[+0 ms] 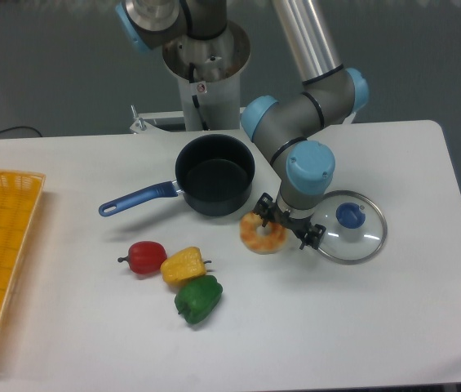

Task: Pick up the donuts
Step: 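Lower the gripper around the orange donut and close on it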

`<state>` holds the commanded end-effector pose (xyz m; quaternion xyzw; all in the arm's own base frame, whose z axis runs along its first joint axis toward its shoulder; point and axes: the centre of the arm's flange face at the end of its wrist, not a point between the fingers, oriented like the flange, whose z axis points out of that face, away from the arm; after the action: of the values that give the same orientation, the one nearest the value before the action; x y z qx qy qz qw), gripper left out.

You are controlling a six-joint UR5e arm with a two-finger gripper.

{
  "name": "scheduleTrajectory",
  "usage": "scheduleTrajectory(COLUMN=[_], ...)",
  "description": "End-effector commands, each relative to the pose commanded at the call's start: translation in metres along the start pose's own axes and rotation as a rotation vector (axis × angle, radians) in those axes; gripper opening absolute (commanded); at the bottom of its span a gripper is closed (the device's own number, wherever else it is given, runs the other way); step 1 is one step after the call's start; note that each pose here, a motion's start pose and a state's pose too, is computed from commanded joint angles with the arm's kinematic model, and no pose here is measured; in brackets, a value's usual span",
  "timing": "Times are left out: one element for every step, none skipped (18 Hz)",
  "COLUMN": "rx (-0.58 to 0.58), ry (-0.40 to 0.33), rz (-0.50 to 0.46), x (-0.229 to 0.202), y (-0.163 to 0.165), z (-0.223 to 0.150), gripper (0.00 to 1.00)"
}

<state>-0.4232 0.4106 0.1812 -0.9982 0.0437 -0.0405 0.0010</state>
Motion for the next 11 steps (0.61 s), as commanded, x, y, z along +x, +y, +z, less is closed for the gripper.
scheduleTrajectory(rx=[0.0, 0.001, -0.001, -0.001, -0.002, -0.002, -0.002, -0.002, -0.002, -0.001, -0.001], ry=[0.0, -0.001, 0.001, 0.001, 0.003, 0.003, 0.003, 0.003, 0.003, 0.001, 0.001], rz=[-0.002, -0.001, 0.0, 0.0, 0.001, 0.001, 0.001, 0.001, 0.003, 0.003, 0.003], x=[0.0002, 0.0007, 0.0018, 0.0018, 0.0023, 0.0029, 0.0029, 0.0029, 0.0029, 0.0027, 0.0027], y=[0.0001, -0.0007, -0.0011, -0.0011, -0.0018, -0.0025, -0.0025, -0.0025, -0.0025, -0.0026, -0.0026], z=[-0.0007, -0.0008, 0.0, 0.0, 0.0009, 0.001, 0.001, 0.001, 0.001, 0.0008, 0.0008], gripper=[0.92, 0.89, 0.83, 0.74, 0.7, 0.65, 0.61, 0.61, 0.6, 0.6, 0.6])
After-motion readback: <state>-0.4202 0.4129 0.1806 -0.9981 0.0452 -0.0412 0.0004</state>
